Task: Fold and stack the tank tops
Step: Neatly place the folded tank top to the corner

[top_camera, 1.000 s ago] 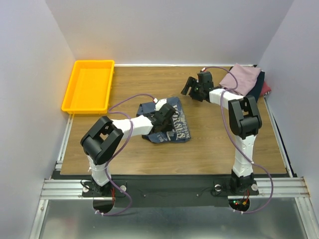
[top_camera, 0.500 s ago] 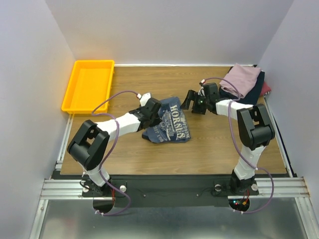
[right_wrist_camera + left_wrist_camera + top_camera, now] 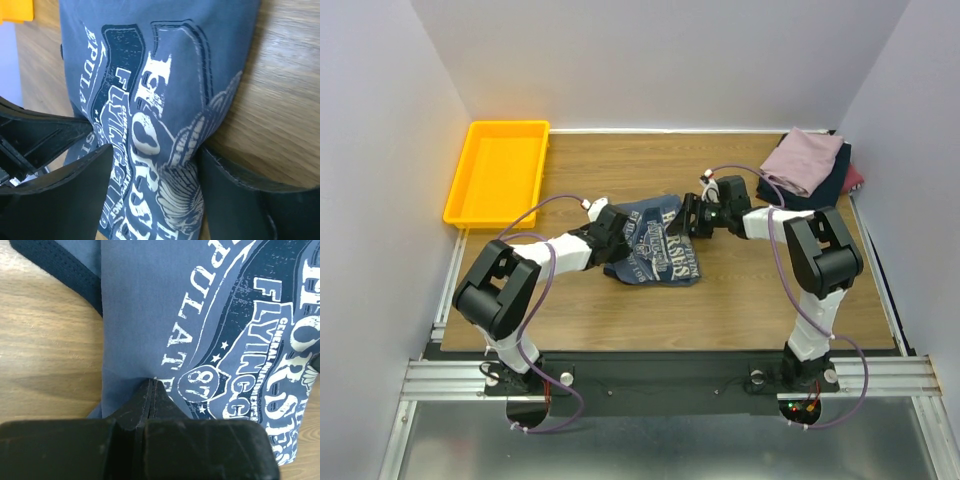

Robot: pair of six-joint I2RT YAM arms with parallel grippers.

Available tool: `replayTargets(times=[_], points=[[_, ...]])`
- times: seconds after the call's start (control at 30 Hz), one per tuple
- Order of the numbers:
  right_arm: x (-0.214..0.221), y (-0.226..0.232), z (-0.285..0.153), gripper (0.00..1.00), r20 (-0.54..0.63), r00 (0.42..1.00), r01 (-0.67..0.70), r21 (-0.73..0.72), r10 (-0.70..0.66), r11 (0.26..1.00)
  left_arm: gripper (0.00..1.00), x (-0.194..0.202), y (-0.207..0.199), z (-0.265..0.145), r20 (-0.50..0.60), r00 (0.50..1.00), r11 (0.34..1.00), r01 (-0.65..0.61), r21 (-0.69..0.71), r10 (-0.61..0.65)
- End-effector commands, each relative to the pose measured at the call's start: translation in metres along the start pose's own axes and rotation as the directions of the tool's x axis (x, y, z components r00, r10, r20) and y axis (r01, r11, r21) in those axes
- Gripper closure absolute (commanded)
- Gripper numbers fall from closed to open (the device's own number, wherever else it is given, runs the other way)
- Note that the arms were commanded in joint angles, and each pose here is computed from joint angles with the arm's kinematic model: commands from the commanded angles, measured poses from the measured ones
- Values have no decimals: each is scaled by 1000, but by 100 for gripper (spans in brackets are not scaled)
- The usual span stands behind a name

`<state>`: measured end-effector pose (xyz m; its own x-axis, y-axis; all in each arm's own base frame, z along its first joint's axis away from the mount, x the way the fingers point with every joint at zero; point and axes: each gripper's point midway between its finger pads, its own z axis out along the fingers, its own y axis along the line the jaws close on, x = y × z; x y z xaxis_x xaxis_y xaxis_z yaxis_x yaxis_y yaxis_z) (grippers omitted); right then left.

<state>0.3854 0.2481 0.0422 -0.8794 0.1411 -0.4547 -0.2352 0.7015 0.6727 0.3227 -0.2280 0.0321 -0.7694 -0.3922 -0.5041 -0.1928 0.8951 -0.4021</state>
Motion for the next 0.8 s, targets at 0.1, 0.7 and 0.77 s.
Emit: replayTargets(times=[0.1,0.7,0.77], points=[[71,-50,23,39,-166,978,-95,197,128,976,100,6,-4,5,-17,1000,999,-1,44,2],[-46,-114,-49,100,55,975,98,758,-213,645,100,-62,-74,-69,96,994,974,-75,213,56],[-64,-119,-55,99,23,962,148,797,-274,585,100,-77,-86,-88,126,990,967,-88,239,60]])
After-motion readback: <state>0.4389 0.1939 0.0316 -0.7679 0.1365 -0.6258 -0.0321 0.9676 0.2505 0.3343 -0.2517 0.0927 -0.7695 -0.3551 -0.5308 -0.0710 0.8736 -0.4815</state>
